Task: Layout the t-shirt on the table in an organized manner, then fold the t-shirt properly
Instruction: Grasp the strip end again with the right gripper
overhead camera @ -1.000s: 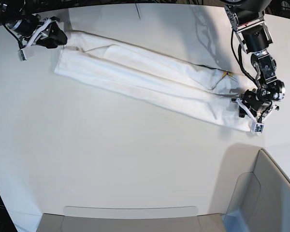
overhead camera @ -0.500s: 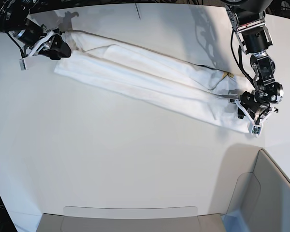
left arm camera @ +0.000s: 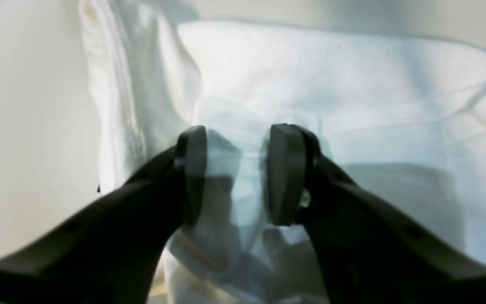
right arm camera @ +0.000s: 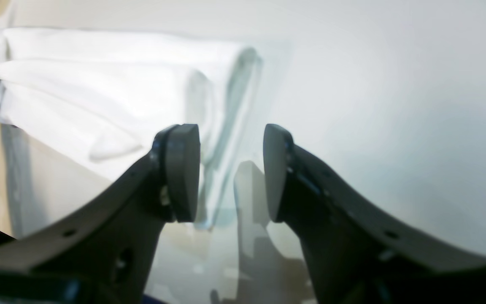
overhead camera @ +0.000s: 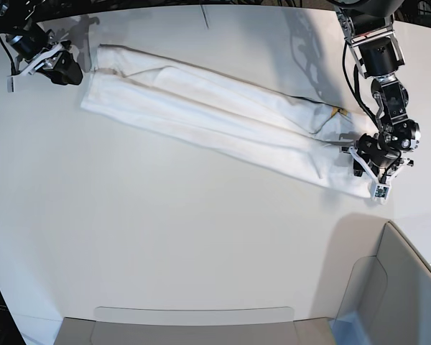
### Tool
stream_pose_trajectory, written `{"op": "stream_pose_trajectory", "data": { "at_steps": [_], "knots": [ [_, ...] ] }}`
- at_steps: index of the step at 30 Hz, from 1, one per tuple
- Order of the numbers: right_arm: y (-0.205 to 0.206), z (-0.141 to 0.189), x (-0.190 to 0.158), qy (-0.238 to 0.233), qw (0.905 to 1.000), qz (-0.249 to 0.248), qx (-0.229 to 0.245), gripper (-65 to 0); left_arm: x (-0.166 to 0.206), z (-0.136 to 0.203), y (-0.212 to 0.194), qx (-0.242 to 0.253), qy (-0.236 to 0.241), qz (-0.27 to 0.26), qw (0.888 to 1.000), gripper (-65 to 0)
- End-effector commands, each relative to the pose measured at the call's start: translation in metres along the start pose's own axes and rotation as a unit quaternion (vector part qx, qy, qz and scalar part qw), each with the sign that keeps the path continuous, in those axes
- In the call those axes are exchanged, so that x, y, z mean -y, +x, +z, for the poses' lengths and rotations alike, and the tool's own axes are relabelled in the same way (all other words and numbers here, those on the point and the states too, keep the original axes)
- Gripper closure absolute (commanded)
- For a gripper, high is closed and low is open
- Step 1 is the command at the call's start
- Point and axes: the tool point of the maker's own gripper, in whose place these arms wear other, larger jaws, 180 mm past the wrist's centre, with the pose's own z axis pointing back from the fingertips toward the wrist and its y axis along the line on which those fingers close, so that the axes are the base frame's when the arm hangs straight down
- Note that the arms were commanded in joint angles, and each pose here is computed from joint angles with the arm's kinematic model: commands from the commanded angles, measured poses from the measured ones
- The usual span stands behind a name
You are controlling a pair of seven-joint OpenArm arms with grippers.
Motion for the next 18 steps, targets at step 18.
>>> {"op": "stream_pose_trajectory", "data": {
  "at_steps": [18],
  "knots": [
    [-0.009, -0.038, -0.019, 0.005, 0.9990, 0.021, -0.040, -25.4, 0.020, -0.001, -0.079, -0.154, -0.020, -0.039, 0.987, -24.6]
  ]
}}
